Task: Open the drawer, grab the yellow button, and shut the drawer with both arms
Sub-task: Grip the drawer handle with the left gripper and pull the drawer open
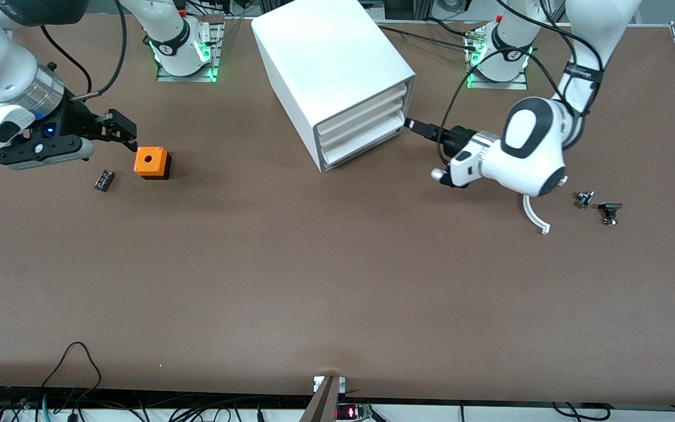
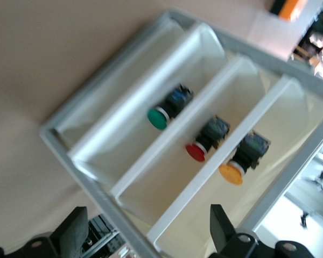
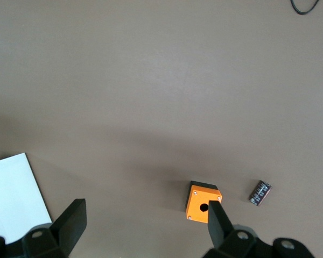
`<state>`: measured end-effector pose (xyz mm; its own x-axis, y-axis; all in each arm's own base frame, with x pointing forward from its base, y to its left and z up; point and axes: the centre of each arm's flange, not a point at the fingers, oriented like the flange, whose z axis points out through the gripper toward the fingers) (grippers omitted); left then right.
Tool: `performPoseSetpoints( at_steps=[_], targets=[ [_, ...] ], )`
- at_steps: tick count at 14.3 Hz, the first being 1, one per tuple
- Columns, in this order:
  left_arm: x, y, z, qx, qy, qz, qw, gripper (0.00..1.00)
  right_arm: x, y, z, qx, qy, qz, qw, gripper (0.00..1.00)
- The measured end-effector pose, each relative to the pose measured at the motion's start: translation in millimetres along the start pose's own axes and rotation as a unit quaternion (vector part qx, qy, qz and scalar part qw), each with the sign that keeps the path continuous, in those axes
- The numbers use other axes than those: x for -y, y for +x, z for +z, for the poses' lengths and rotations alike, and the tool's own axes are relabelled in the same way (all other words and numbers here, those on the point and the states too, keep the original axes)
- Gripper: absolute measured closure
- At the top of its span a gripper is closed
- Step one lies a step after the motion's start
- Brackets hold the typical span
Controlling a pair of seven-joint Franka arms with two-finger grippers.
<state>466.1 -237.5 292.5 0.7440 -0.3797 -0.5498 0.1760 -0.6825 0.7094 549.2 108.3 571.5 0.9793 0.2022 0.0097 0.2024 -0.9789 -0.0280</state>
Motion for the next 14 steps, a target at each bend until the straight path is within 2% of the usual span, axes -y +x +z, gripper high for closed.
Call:
performPoseSetpoints(
  at_steps=[2,3,6,8,9,10,12,14],
  targets=[
    [-8,-1,22,0.019,-0.003,0.019,1.0,0.0,3,-2,1,0.008,0.0,-0.003,1.0,0.0],
    [-15,-1,34,0.025,0.001,0.028,0.999,0.0,3,-4,3,0.02,0.0,-0.003,1.0,0.0],
    [-29,0,67,0.025,0.021,0.042,0.999,0.02,-3,-11,8,0.049,0.001,0.002,0.999,0.0],
    [-26,0,74,0.025,0.024,0.04,0.999,0.06,-8,-12,8,0.052,-0.005,0.005,0.999,0.0],
    [-23,0,76,0.026,0.024,0.038,0.999,0.13,-10,-12,8,0.052,-0.008,0.005,0.999,0.0],
    [-21,-1,78,0.028,0.025,0.037,0.999,0.13,-11,-12,8,0.052,-0.009,0.007,0.999,0.0],
    [-21,-2,82,0.032,0.025,0.037,0.998,0.27,-11,-11,9,0.053,-0.008,0.005,0.999,0.0],
    [-22,-3,83,0.033,0.025,0.039,0.998,0.26,-3,-8,12,0.05,-0.008,-0.004,0.999,0.0]
  ],
)
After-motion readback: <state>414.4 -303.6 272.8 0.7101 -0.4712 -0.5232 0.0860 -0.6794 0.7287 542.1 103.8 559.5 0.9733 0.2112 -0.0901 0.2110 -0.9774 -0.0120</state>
